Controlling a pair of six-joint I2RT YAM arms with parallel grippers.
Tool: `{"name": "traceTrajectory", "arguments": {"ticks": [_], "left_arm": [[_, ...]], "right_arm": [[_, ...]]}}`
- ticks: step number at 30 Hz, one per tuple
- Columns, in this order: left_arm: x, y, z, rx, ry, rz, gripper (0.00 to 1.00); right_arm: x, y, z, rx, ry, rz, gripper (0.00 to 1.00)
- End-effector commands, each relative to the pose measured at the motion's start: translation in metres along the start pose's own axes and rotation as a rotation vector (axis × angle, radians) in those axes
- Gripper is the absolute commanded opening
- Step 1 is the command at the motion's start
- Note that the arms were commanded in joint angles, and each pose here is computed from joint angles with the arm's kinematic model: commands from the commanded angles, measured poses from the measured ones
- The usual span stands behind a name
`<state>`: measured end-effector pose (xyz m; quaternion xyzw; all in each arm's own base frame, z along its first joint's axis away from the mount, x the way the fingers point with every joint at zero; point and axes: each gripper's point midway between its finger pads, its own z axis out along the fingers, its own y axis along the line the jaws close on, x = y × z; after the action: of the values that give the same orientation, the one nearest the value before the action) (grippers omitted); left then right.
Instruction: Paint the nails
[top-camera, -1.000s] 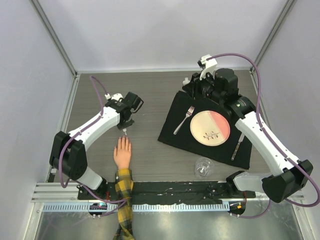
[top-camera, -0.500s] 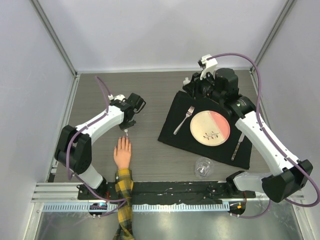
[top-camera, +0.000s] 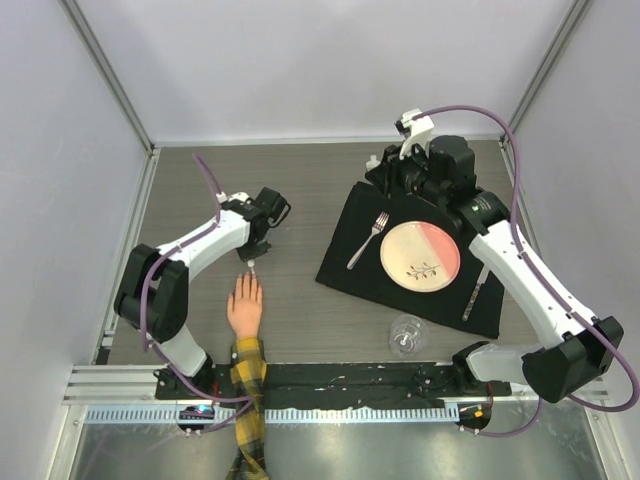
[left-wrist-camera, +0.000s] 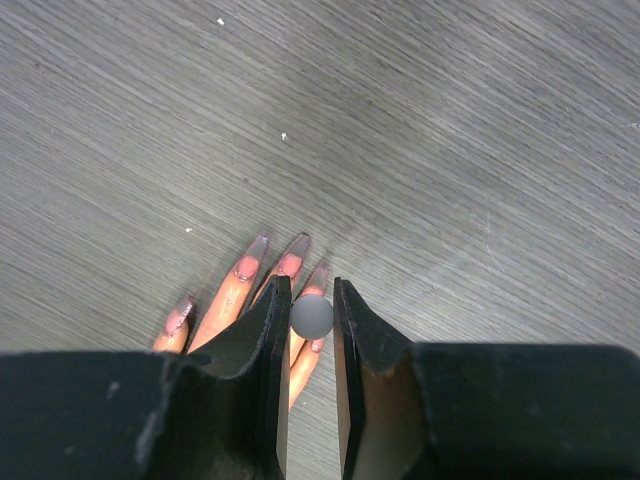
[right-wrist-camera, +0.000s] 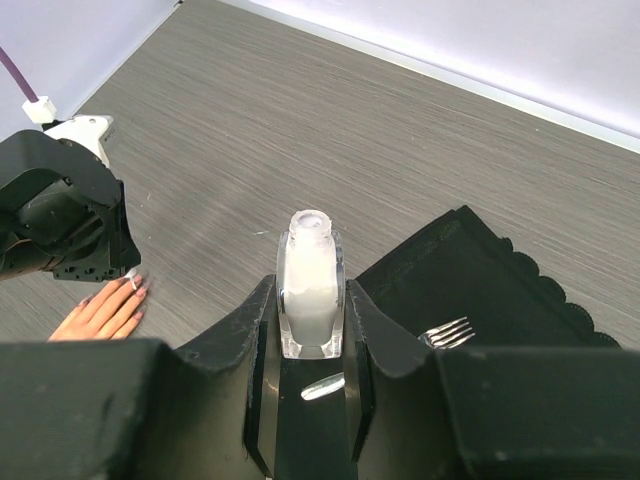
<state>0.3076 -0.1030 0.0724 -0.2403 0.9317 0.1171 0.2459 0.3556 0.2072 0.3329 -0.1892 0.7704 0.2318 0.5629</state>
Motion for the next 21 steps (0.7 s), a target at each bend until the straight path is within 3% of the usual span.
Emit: {"name": "traceTrajectory", "arguments": {"ticks": [1,21], "left_arm": [[-0.0049,-0.0005,0.0043,-0.007,-0.015,-0.037,0.00],[0.0048,0.0054,0.0103,-0.041,0.020,-0.039,0.00]], "right_arm": [[-0.0248,0.0017,-0.0010,-0.013,-0.074,-0.013,0.00],[-0.0207,0.0013,0.0014,-0.018,-0.063,-0.015,0.00]]}}
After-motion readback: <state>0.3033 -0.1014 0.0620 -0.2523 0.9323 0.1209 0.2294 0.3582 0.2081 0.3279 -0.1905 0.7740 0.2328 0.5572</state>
